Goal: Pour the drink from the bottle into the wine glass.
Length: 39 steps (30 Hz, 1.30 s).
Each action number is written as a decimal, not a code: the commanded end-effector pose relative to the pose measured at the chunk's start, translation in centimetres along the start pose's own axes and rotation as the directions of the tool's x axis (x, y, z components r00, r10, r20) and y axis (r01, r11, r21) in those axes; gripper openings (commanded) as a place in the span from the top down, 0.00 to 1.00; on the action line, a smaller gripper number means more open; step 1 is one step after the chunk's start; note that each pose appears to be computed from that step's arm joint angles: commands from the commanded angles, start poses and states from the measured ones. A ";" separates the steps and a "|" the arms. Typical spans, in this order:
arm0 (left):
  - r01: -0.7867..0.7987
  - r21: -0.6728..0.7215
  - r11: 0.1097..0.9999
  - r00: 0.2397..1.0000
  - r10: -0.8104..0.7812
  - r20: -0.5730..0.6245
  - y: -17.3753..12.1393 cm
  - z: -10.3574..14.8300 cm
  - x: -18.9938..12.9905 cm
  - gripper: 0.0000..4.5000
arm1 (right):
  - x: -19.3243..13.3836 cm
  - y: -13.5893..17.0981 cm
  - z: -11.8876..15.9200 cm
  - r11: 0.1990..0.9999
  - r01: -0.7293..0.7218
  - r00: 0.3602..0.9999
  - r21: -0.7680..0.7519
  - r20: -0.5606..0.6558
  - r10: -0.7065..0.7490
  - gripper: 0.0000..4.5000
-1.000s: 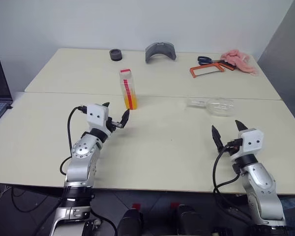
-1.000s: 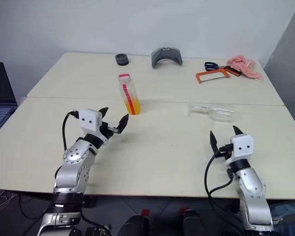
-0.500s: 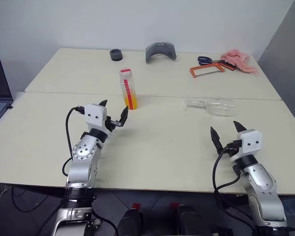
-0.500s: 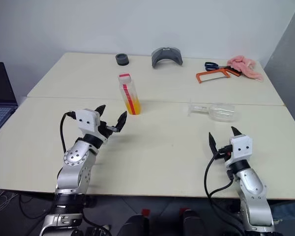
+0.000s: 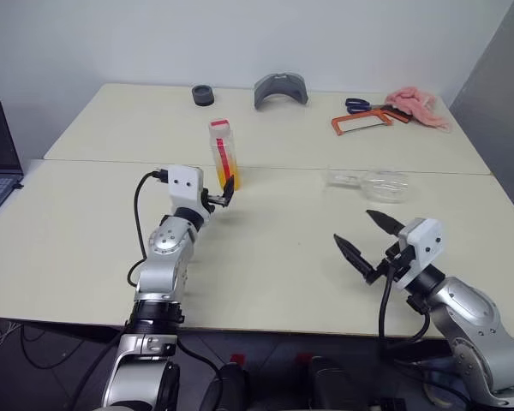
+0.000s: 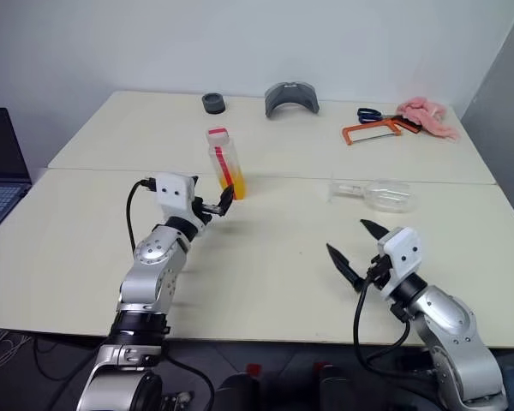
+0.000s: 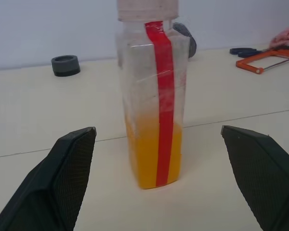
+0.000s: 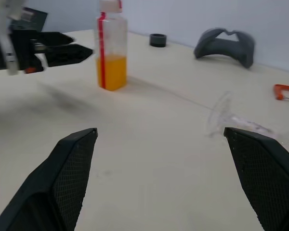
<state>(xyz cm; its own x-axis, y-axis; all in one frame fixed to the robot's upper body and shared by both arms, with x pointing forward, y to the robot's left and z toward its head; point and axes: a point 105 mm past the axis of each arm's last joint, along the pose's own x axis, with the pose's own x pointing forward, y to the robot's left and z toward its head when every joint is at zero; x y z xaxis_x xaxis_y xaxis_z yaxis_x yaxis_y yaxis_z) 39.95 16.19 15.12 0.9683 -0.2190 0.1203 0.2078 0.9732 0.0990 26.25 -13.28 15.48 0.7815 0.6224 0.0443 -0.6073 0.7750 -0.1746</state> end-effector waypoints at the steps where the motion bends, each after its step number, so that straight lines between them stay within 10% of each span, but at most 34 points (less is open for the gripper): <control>1: -0.047 0.023 0.999 0.998 0.046 0.030 0.4 1.2 0.8 0.01 | 0.1 0.7 1.8 0.999 -0.053 0.998 0.000 0.040 0.053 0.00; 39: -0.078 -0.003 0.997 0.994 0.078 0.070 -0.9 5.1 7.8 0.01 | 1.7 1.8 4.9 0.979 -0.202 0.977 -0.023 0.068 0.203 0.00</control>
<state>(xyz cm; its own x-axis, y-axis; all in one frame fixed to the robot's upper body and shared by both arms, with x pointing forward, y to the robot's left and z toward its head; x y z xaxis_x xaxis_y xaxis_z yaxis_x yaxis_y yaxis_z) 46.50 13.98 18.78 0.9832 -0.1315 0.1269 0.1225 0.9895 0.0765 26.04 -10.61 19.09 0.6442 0.7636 0.0426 -0.7469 0.6401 -0.1800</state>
